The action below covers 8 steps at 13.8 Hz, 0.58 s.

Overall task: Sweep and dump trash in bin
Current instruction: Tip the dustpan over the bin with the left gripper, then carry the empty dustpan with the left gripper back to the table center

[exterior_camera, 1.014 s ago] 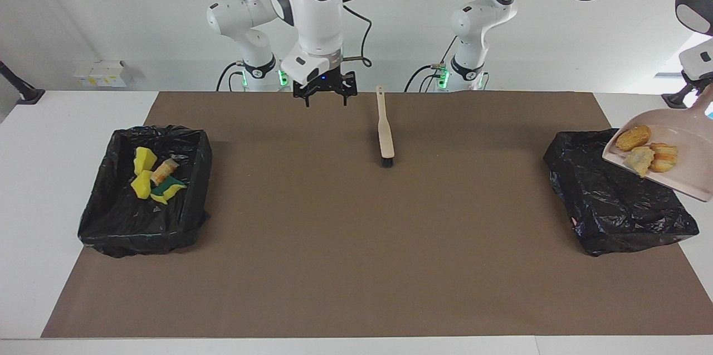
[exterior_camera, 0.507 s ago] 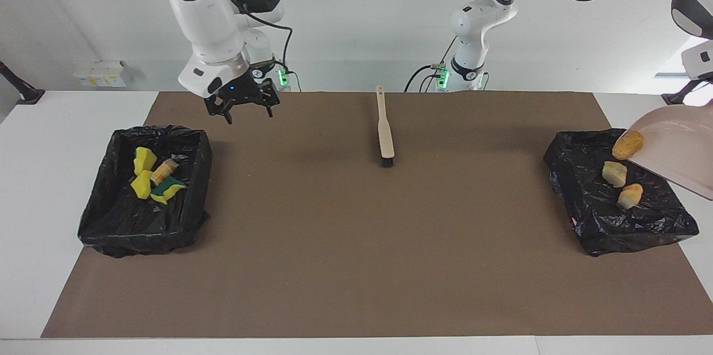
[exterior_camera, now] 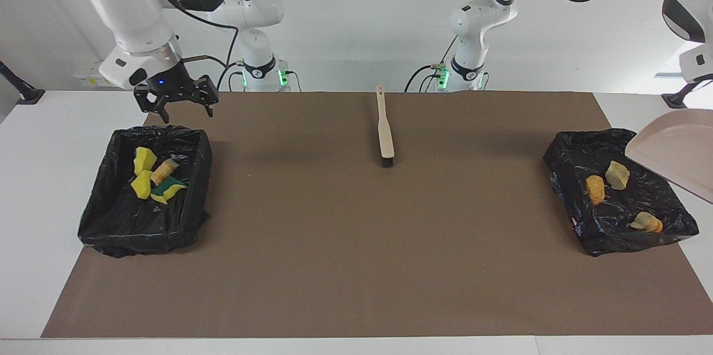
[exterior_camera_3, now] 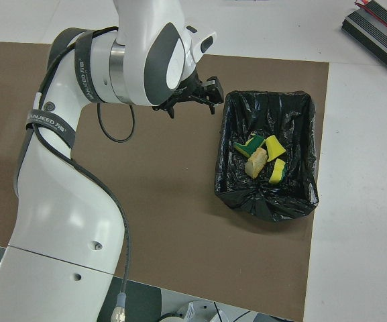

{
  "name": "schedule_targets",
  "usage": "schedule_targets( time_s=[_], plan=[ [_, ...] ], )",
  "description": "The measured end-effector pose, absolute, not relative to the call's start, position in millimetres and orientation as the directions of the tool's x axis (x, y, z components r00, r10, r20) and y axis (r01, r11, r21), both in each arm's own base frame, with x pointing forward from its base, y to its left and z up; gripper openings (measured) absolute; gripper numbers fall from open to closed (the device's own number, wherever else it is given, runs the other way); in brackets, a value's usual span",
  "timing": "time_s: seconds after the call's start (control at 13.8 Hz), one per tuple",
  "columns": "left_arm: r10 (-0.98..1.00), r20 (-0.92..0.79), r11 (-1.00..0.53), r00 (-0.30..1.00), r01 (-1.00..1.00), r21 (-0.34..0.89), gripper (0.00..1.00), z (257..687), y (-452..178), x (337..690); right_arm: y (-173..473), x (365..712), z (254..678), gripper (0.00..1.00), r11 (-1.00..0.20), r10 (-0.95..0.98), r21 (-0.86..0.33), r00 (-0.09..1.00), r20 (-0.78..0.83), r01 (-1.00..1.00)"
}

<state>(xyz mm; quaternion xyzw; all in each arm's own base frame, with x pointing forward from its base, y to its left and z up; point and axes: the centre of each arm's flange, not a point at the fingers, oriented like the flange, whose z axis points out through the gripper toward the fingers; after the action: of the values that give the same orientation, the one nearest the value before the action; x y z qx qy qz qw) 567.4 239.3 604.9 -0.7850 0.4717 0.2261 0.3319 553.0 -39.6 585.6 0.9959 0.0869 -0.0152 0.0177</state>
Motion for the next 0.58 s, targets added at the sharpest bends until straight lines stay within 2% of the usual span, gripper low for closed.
schedule_targets(
  time_s=[0.14, 0.36, 0.58],
  plan=[
    [-0.644, -0.598, -0.36, 0.477, -0.879, -0.313, 0.31, 606, 228, 571, -54, 550, 585, 1.0, -0.99, 0.136, 0.027, 0.99, -0.043, 0.137],
    [-0.748, -0.361, -0.479, 0.557, -0.83, -0.288, 0.31, 619, 207, 567, -46, 547, 591, 1.0, -0.998, 0.062, 0.008, 0.997, -0.042, 0.062],
    [-0.734, -0.205, -0.608, 0.647, -0.761, -0.225, 0.31, 632, 175, 553, -38, 542, 601, 1.0, -0.998, 0.063, 0.007, 0.998, -0.028, 0.063]
  ],
)
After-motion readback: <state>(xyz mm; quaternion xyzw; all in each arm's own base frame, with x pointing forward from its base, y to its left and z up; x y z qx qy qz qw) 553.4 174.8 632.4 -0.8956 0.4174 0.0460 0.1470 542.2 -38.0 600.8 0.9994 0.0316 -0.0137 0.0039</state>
